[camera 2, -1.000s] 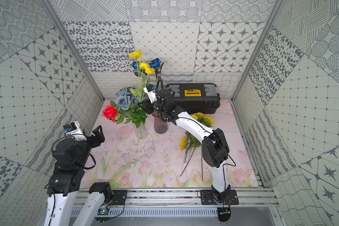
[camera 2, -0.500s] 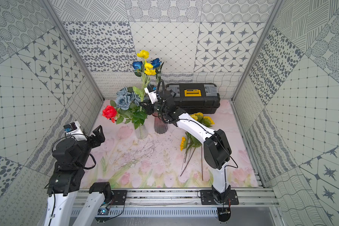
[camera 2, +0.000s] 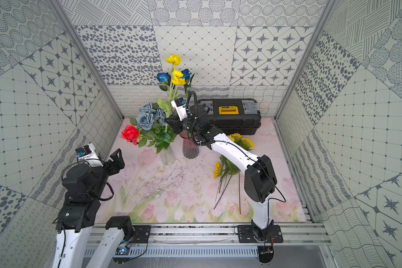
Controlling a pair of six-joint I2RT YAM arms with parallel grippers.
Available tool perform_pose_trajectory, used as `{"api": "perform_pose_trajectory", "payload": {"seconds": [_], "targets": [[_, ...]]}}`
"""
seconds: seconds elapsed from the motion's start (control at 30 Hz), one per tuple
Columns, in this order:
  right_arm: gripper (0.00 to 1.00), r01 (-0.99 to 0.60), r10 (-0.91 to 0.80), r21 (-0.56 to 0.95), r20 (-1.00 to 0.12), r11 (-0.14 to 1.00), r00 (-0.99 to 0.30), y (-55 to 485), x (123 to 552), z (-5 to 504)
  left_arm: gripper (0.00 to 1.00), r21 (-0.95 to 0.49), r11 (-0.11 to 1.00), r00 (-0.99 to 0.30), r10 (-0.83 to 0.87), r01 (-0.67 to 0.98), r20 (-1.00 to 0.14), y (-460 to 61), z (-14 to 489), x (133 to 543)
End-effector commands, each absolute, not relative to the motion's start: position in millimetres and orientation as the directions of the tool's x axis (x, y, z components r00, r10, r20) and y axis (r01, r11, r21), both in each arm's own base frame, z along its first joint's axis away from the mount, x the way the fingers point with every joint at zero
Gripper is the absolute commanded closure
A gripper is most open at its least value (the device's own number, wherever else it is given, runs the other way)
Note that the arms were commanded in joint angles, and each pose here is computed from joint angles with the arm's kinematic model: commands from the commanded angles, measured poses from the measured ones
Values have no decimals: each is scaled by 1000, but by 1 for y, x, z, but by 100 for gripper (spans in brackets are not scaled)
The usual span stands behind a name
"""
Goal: Pick out yellow flowers from the vase
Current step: Pick up the flower from the vase.
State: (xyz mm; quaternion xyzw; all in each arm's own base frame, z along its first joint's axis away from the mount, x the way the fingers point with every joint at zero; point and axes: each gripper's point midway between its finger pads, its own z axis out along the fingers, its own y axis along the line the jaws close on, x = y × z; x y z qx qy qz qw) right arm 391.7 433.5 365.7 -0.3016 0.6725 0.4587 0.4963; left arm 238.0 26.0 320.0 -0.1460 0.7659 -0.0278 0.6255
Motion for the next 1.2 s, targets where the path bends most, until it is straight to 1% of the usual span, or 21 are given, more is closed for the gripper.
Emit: {"api": "perform_pose_trajectory", "payload": {"seconds": [0.0,0.37,0.6,0.83,0.97,1.03,1.17], "targets": [[100,-906,142,221,-973,362,-180,421,370,440,11,-227,960,-111,-246,-163,-963,25,338,242],[100,-912,175,147,-981,382,-84,401,352,482,11,-228,960,-115,-248,-162,-962,24,336,243],[100,-901,188,69,-982,427,13,379,337,514,11,-228,961,-118,-248,-159,-962,24,336,244],[100,-870,250,40,-963,491,97,347,329,544,11,-227,961,-118,-246,-158,-962,24,336,243],[100,-852,285,53,-952,520,115,327,327,560,11,-229,961,-120,-248,-155,-961,23,335,244],[100,-839,319,85,-942,537,109,312,330,567,11,-230,961,-118,-249,-154,-961,23,336,244],[100,-842,417,174,-907,510,65,283,335,578,11,-230,961,-120,-250,-156,-961,23,335,244]]}}
